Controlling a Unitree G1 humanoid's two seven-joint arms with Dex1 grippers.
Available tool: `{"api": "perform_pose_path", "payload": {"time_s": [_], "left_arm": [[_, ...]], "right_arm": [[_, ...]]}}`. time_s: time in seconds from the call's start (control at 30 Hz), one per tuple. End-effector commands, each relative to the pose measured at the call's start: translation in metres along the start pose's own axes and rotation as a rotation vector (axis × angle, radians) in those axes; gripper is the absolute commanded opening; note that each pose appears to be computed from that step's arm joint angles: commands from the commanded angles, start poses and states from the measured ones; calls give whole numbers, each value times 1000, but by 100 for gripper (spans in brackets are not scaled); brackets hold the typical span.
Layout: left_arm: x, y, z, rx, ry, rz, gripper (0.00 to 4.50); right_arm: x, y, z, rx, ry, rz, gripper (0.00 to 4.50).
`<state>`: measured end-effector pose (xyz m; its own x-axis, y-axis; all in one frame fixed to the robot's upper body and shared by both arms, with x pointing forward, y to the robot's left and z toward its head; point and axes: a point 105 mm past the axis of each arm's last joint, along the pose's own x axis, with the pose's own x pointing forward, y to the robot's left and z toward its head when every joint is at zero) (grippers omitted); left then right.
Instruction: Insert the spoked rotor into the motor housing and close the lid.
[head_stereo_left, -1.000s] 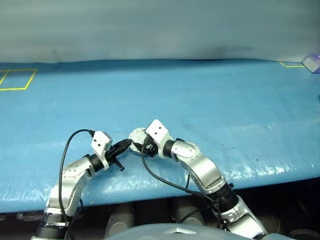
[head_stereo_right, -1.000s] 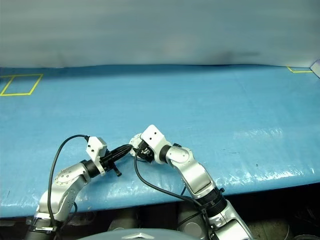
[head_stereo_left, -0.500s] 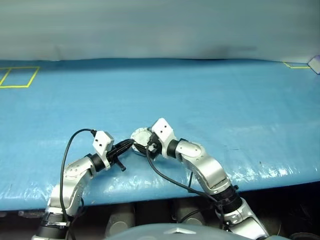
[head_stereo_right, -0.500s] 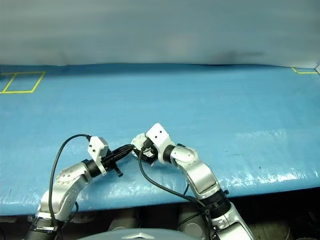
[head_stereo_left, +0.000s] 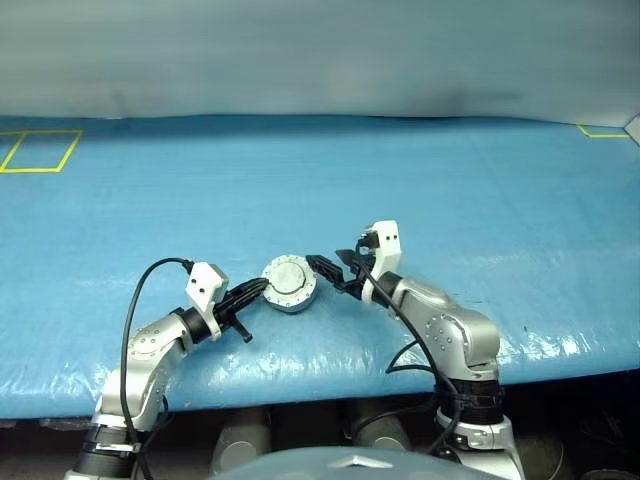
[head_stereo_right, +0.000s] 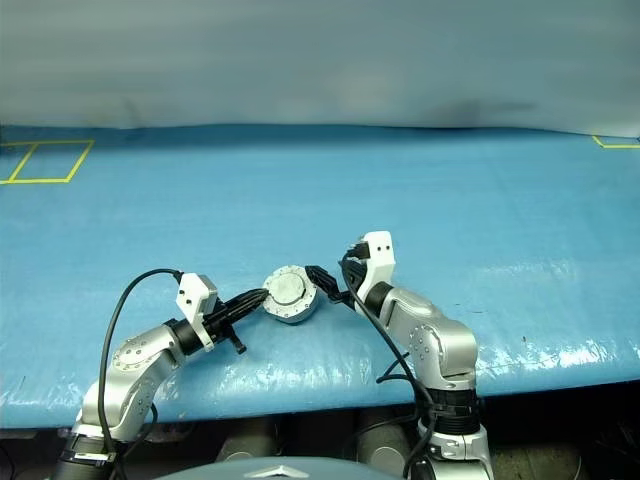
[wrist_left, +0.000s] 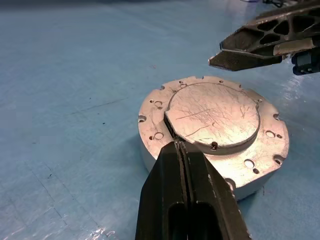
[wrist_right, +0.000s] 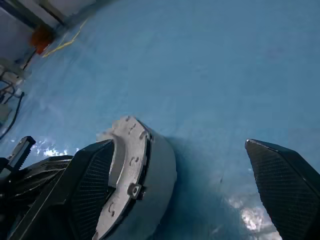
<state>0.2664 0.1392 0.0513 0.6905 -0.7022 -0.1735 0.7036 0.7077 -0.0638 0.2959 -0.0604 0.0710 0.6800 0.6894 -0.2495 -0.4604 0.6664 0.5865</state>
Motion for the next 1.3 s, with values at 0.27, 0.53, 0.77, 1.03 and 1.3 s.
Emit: {"api": "perform_pose_path", "payload": {"time_s": [0.27,0.53,0.77,1.03,1.3], "left_arm": [[1,-1,-9,2,38,3,0],[-1,0,-10,5,40,13,0],[0,0,-10,5,37,14,0],[0,1,-10,5,36,22,0],[1,4,-7,6,21,39,0]], "right_arm": [[3,26,-24,410,41,208,447],[5,29,-26,425,66,221,352],[6,28,-27,447,70,212,236],[6,29,-26,451,68,228,120],[6,30,-26,438,77,230,120]]}}
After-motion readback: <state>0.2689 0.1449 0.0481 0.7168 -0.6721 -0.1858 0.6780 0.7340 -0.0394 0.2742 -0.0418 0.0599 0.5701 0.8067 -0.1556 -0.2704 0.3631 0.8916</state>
